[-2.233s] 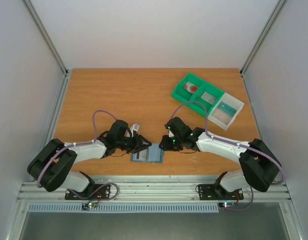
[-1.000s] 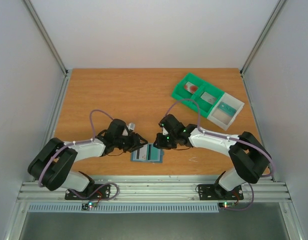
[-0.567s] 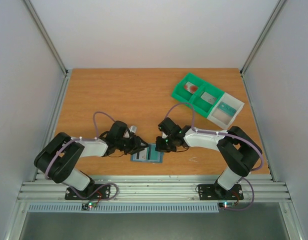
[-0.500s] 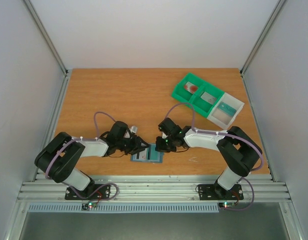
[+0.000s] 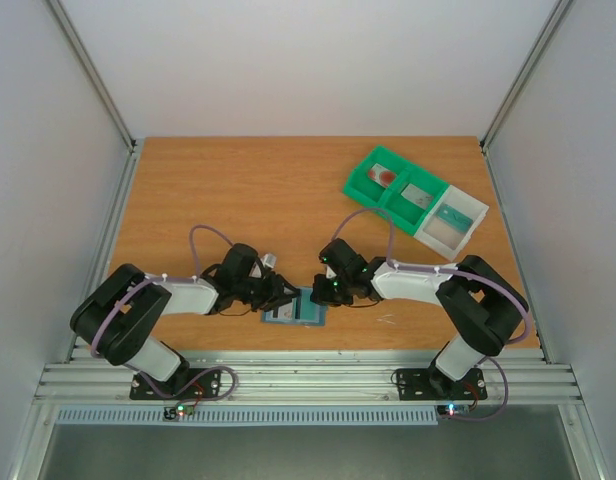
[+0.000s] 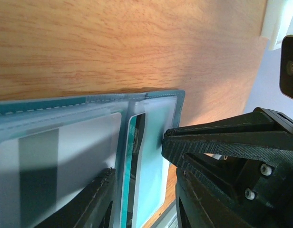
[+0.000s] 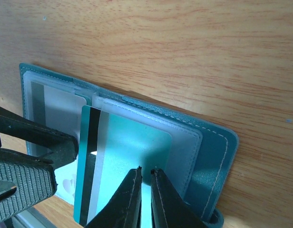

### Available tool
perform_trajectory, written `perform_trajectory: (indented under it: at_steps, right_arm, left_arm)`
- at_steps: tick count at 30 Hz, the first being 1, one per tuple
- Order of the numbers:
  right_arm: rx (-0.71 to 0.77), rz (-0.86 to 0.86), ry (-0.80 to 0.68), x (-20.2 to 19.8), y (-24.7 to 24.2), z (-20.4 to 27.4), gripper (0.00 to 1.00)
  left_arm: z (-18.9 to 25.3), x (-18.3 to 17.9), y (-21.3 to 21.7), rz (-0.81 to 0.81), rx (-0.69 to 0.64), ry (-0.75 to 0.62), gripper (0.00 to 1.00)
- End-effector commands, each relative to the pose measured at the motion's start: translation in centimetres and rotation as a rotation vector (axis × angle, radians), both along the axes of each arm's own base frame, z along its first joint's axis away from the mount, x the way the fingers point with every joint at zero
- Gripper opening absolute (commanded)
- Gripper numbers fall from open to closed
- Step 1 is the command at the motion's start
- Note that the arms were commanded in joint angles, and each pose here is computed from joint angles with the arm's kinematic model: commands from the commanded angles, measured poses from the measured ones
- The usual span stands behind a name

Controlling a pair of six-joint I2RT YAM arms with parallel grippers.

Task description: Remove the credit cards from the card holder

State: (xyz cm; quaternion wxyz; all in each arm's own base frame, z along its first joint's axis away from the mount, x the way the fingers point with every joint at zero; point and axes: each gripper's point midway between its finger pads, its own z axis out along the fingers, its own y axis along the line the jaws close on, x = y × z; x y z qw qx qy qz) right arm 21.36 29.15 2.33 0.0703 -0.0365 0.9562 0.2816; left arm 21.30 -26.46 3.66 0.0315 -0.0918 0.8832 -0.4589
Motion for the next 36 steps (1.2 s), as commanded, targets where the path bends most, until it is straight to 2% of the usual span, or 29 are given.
perform_trajectory:
  at_steps: [1,6,14,23,36]
  right_arm:
    - [-0.074,-0.020,0.064,-1.8,-1.9,-2.6,0.08]
    - [-0.067,-0.028,0.065,-1.9,-1.9,-2.7,0.08]
    - [-0.060,-0.019,0.056,-1.8,-1.9,-2.5,0.08]
    - [-0.066,-0.023,0.050,-1.9,-2.2,-2.7,0.08]
    - [-0.075,-0.009,0.032,-1.8,-2.3,-2.7,0.08]
  left_arm:
    - [-0.6,-0.6,-0.2,-0.009,0.004,0.029,0.36]
    - [-0.8,-0.9,-0.3,-0.014,0.005,0.037,0.35]
    - [-0.5,-0.6,-1.0,-0.010,-0.028,0.031,0.26]
    - [-0.3,-0.4,-0.9,0.011,-0.032,0.020,0.01]
    - [0.5,-0.4,0.2,0.027,0.021,-0.029,0.00]
